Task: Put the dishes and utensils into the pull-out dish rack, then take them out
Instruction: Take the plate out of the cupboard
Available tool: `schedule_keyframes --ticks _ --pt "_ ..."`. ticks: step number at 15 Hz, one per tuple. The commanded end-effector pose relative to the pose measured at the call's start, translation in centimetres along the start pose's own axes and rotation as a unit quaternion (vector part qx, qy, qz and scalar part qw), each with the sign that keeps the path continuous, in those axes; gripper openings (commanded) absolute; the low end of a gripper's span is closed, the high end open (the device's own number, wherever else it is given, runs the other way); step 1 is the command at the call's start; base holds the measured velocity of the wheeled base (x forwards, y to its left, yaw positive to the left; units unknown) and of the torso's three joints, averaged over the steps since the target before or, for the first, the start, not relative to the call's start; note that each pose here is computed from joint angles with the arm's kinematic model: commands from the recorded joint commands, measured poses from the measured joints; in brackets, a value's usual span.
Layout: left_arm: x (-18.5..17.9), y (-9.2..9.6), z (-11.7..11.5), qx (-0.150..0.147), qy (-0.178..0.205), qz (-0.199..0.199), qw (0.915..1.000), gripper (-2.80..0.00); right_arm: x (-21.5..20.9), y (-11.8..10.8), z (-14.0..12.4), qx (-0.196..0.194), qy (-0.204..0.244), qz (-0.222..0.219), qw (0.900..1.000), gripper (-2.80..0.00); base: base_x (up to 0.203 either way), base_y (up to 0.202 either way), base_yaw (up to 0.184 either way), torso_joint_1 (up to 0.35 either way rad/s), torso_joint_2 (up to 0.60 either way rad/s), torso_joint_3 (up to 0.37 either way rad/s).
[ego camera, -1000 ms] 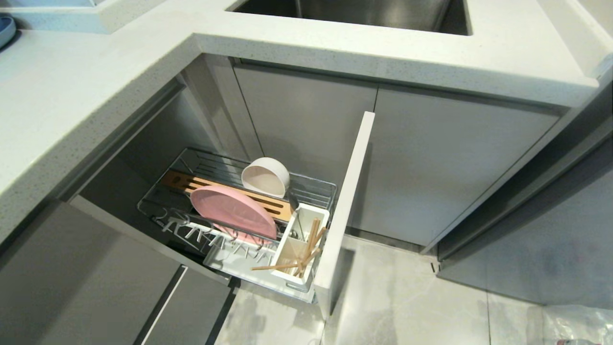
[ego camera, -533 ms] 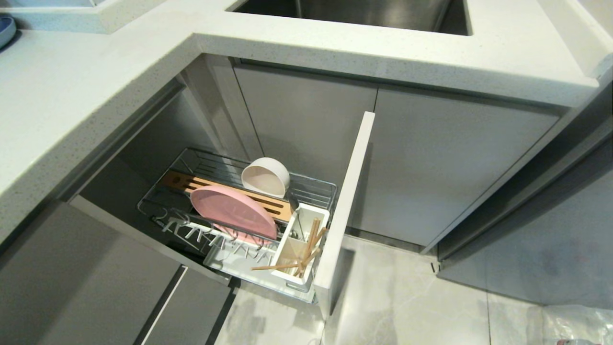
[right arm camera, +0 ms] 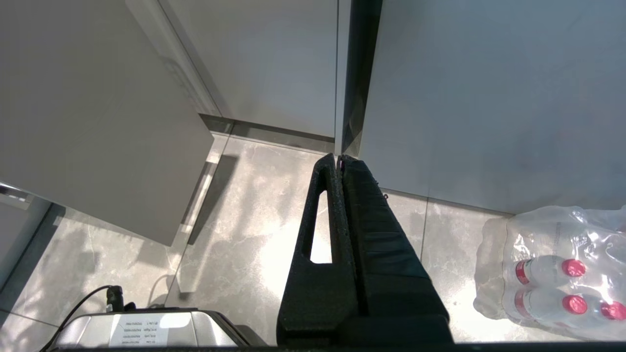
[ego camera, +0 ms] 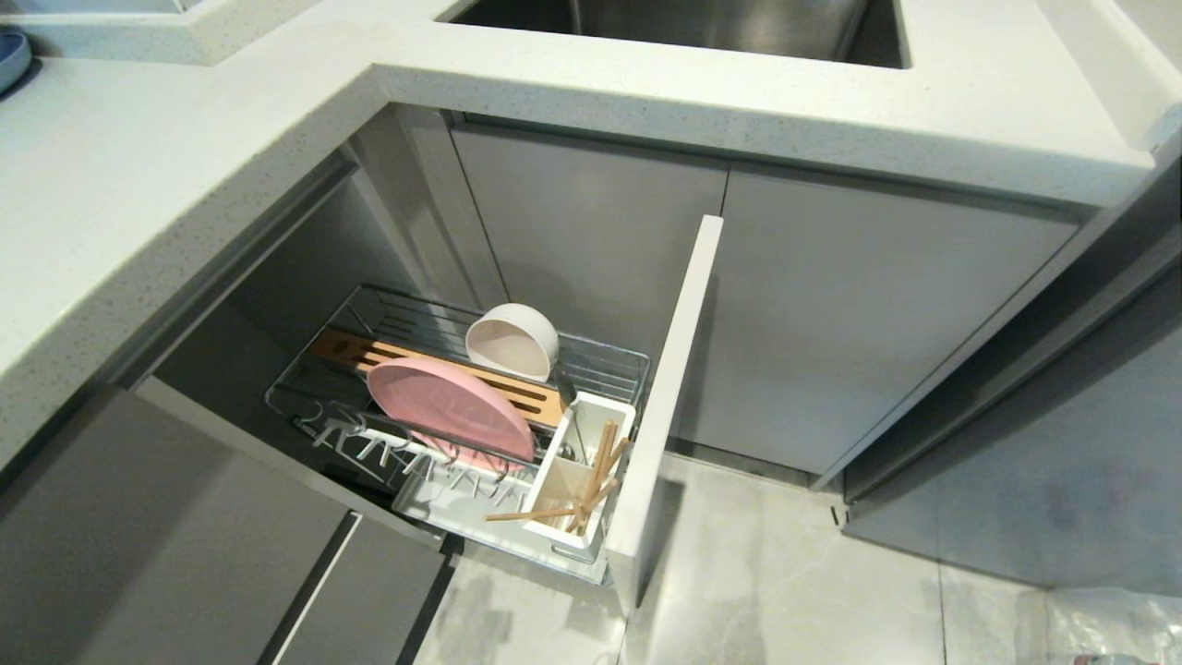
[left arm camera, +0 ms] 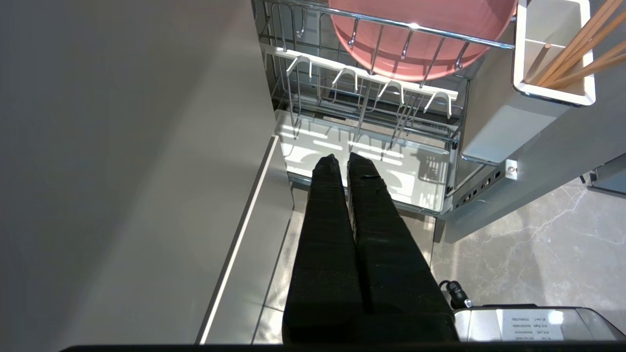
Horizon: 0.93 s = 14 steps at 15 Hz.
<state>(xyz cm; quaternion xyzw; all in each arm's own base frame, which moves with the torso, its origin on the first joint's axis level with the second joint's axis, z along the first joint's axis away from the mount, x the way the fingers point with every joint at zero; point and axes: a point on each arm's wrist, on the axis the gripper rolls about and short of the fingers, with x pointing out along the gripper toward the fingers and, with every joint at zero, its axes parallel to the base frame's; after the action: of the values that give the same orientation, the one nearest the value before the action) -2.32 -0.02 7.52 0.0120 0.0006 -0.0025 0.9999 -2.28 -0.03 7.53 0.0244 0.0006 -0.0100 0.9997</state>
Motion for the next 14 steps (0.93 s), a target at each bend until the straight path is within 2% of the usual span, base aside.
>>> schedule_keyframes --ticks 1,10,12,14 --pt "0.0 0.0 0.0 0.0 0.0 0.0 1.0 -2.8 0.0 0.0 0.0 0.0 0.001 0.0 1.0 -2.8 0.0 0.0 0.0 0.0 0.0 0.0" --pt "-0.1 0.0 0.4 0.005 -0.009 0.001 0.9999 -2.8 0.0 0.0 0.0 0.0 0.001 0.0 1.0 -2.8 0.0 0.0 0.0 0.0 0.0 0.0" --pt "-0.8 0.1 2.2 0.009 -0.036 0.004 0.9993 -2.8 0.0 0.0 0.0 0.0 0.001 0.0 1.0 -2.8 0.0 0.0 0.0 0.0 0.0 0.0" --pt "-2.3 0.1 5.4 0.009 -0.07 0.007 0.9975 -2.8 0.0 0.0 0.0 0.0 0.001 0.0 1.0 -2.8 0.0 0.0 0.0 0.0 0.0 0.0"
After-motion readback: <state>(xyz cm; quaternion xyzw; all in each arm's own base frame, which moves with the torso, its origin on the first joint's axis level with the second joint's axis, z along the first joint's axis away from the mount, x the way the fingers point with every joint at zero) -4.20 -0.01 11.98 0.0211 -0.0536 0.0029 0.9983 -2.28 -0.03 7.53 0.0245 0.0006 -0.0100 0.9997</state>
